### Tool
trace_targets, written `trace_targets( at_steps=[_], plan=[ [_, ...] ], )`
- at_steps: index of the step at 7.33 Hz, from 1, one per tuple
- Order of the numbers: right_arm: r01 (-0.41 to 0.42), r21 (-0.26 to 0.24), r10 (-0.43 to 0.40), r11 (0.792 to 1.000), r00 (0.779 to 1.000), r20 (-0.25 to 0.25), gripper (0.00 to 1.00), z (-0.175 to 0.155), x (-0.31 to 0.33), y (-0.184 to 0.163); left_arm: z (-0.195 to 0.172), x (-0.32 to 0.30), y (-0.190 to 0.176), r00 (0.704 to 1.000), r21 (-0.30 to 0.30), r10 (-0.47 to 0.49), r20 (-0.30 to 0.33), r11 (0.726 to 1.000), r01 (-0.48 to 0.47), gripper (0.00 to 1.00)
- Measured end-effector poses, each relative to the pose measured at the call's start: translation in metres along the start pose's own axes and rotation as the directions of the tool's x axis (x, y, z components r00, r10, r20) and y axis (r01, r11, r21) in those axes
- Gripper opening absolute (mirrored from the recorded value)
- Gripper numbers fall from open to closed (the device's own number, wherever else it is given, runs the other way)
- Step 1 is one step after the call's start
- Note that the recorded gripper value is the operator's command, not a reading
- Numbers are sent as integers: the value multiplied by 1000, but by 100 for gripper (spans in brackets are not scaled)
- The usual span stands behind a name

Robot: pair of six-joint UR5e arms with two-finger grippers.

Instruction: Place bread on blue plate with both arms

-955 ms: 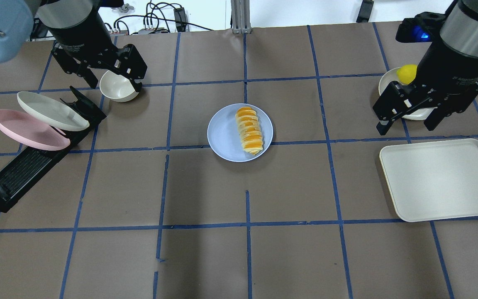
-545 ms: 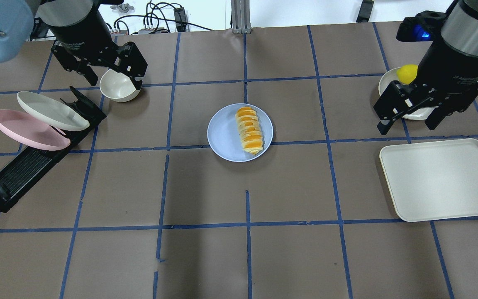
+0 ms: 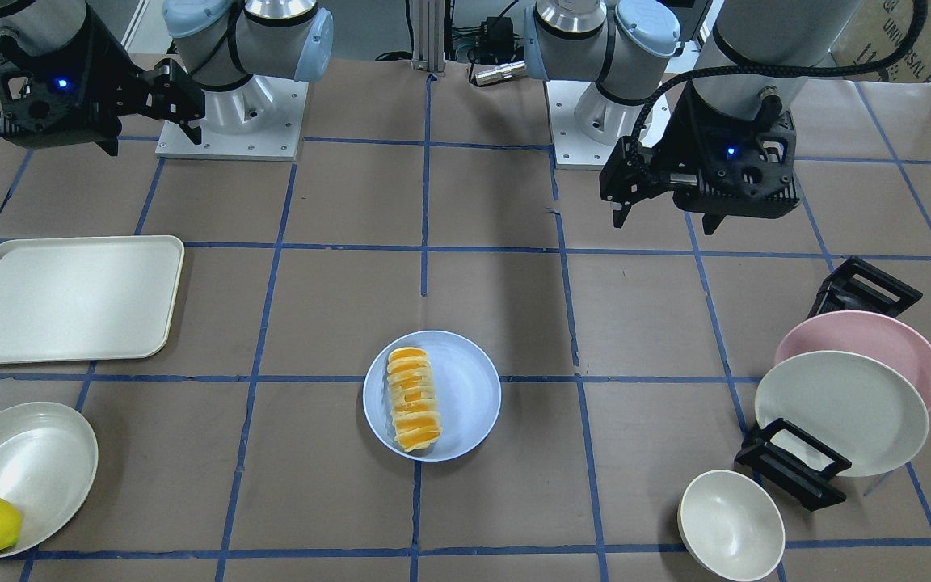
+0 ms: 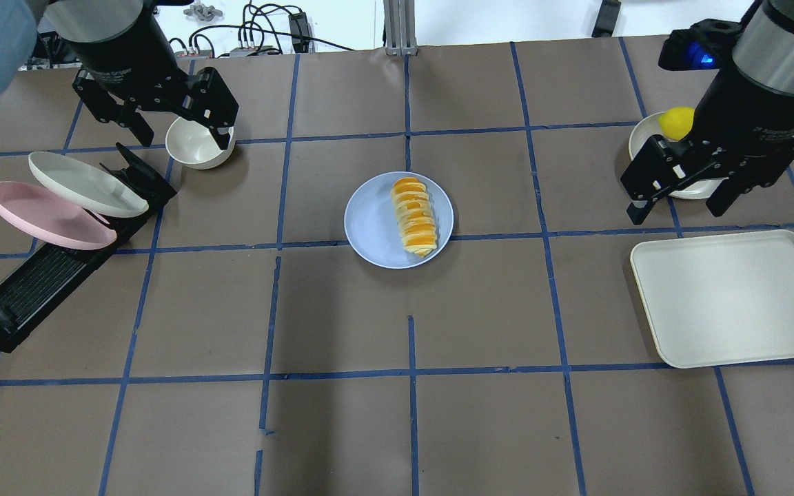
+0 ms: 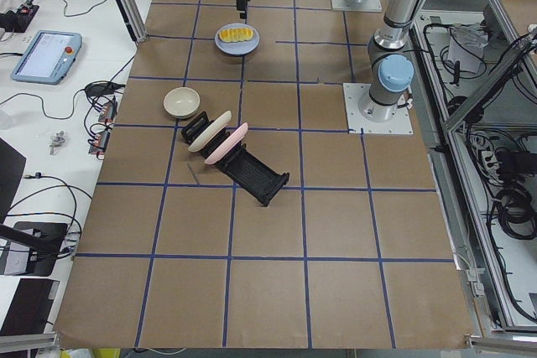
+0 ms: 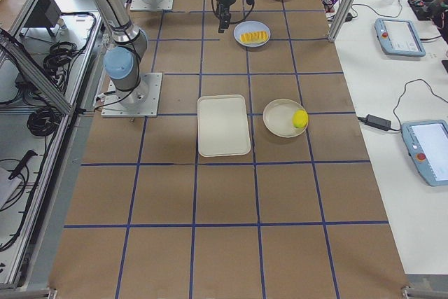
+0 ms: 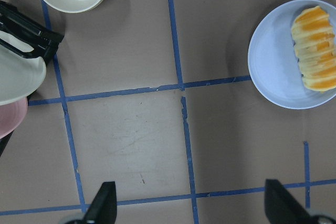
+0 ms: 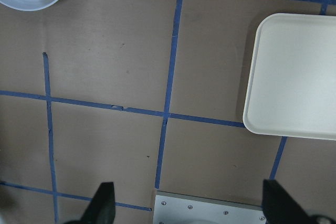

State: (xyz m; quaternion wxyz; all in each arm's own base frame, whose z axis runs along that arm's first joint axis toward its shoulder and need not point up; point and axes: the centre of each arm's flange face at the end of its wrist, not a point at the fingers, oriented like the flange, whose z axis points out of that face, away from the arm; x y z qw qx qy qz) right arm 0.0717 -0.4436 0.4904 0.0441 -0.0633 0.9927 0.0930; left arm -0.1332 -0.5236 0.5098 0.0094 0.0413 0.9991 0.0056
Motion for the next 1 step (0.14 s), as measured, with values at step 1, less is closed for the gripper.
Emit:
trace_targets(
  at_steps=[1],
  plan=[
    [0,-1,0,1000,1000,0,100,0,0,0,-1,0,1,1000,0,-3,0,1000,3,100]
  ],
)
